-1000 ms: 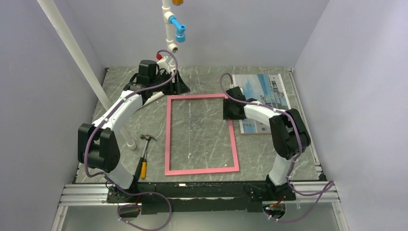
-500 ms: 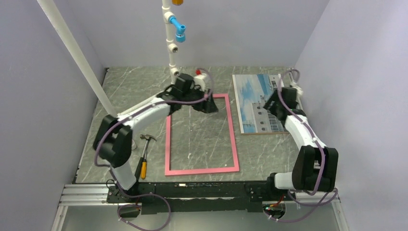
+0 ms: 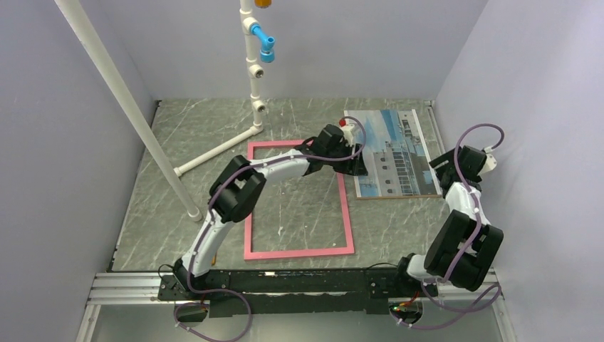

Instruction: Take the photo out of the frame

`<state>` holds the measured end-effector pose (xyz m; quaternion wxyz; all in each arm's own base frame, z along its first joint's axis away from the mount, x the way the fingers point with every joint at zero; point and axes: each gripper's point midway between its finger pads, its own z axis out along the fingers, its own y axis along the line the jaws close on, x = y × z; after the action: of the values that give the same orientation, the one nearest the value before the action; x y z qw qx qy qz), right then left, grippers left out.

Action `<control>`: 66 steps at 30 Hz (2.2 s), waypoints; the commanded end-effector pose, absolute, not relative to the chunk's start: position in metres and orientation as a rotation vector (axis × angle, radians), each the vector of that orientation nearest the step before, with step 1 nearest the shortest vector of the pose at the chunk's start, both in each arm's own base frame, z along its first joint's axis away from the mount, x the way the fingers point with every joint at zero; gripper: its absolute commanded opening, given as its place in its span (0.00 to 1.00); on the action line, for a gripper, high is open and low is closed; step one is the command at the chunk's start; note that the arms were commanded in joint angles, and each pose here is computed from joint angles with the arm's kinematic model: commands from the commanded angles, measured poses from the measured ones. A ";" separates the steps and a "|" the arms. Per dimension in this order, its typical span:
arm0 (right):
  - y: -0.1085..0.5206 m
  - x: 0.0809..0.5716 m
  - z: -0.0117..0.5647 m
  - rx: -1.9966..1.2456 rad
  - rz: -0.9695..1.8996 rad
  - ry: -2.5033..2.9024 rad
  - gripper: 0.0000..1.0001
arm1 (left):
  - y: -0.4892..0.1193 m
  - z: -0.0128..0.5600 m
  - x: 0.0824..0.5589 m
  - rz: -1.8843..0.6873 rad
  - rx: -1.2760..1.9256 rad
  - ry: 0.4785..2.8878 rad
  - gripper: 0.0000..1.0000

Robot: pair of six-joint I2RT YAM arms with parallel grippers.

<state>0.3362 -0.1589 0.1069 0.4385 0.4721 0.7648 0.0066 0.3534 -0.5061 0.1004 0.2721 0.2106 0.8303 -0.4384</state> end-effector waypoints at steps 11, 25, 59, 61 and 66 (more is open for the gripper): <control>-0.197 0.365 0.073 1.113 -0.017 1.974 0.79 | -0.538 0.058 0.369 -1.174 0.322 2.369 0.61; -0.178 0.374 0.032 1.116 0.131 2.093 0.78 | -0.523 0.010 0.363 -1.098 0.162 2.583 0.59; -0.152 0.374 0.057 1.117 0.343 2.060 0.76 | -0.488 -0.007 0.366 -0.981 0.105 2.672 0.56; -0.153 0.373 0.054 1.130 0.340 2.068 0.75 | -0.485 -0.007 0.365 -0.976 0.106 2.684 0.56; -0.152 0.371 0.045 1.163 0.374 2.075 0.69 | -0.483 0.000 0.368 -0.990 0.113 2.672 0.56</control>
<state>0.3700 -0.1583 0.0494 0.3714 0.4417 0.8083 0.1162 0.3812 -0.5210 0.0484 0.1854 0.0431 0.8857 -0.4236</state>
